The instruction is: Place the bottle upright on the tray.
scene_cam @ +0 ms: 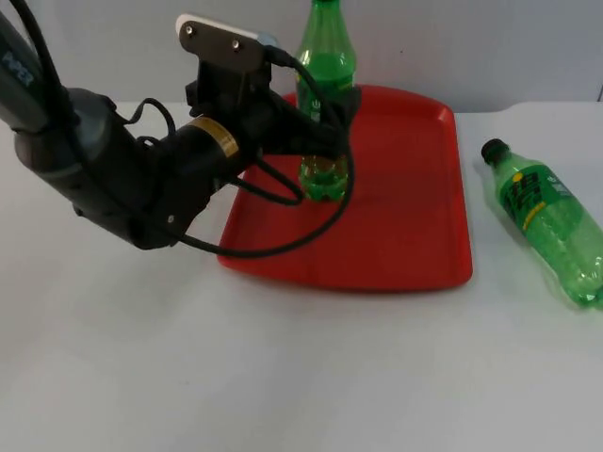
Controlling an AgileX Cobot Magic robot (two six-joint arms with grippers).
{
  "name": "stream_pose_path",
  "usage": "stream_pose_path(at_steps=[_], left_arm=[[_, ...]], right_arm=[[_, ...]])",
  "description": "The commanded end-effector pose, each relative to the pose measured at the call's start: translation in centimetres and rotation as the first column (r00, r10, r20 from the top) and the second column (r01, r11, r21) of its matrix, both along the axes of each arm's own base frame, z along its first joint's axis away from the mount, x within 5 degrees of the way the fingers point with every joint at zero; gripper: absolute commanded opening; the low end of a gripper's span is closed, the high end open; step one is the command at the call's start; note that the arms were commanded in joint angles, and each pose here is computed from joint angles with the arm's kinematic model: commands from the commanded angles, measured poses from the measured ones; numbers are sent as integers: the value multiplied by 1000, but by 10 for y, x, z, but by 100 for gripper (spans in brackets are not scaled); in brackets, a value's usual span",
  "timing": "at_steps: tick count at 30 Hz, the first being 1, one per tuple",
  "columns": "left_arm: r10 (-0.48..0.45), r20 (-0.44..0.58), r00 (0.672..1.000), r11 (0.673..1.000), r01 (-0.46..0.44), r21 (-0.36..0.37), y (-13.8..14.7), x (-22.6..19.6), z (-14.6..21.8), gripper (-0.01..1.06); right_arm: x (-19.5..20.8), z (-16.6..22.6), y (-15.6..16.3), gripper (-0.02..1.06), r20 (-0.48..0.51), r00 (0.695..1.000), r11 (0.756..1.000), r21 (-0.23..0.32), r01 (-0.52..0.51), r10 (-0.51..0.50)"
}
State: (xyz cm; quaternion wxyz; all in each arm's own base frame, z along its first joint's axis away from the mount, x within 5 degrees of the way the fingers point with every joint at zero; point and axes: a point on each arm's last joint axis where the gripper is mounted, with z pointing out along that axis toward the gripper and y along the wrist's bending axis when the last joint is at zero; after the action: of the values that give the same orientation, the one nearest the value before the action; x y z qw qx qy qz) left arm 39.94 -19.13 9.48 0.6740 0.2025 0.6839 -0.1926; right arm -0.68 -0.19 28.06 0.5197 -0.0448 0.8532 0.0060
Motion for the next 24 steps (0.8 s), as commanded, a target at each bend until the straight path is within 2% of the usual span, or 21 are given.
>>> stream_pose_path(at_steps=[1,11,13,16,19,20,24], left_arm=[[-17,-9,1000,1000,16,-12,2,-10,11,105],[-22,-52,998,1000,21,-20,15,-41,31,105],[-18,-82,996,1000,16,-27,21,-54,44,105],[-25,-104,994,1000,26,14,23,-61,61,105],[12,-197,980,1000,-8,22,30,-70,99,105],[12,-197,980,1000,-8,22,30,-70,99,105],[56,-206,977,998,-49,40,42,-87,146,105]], right_arm=[[-1,0,0,105,4,1000,1000,-7,0,0],[-1,0,0,105,4,1000,1000,-7,0,0],[-1,0,0,105,4,1000,1000,-7,0,0],[-1,0,0,105,4,1000,1000,-7,0,0],[-1,0,0,105,4,1000,1000,-7,0,0],[-1,0,0,105,4,1000,1000,-7,0,0],[-1,0,0,105,4,1000,1000,-7,0,0]])
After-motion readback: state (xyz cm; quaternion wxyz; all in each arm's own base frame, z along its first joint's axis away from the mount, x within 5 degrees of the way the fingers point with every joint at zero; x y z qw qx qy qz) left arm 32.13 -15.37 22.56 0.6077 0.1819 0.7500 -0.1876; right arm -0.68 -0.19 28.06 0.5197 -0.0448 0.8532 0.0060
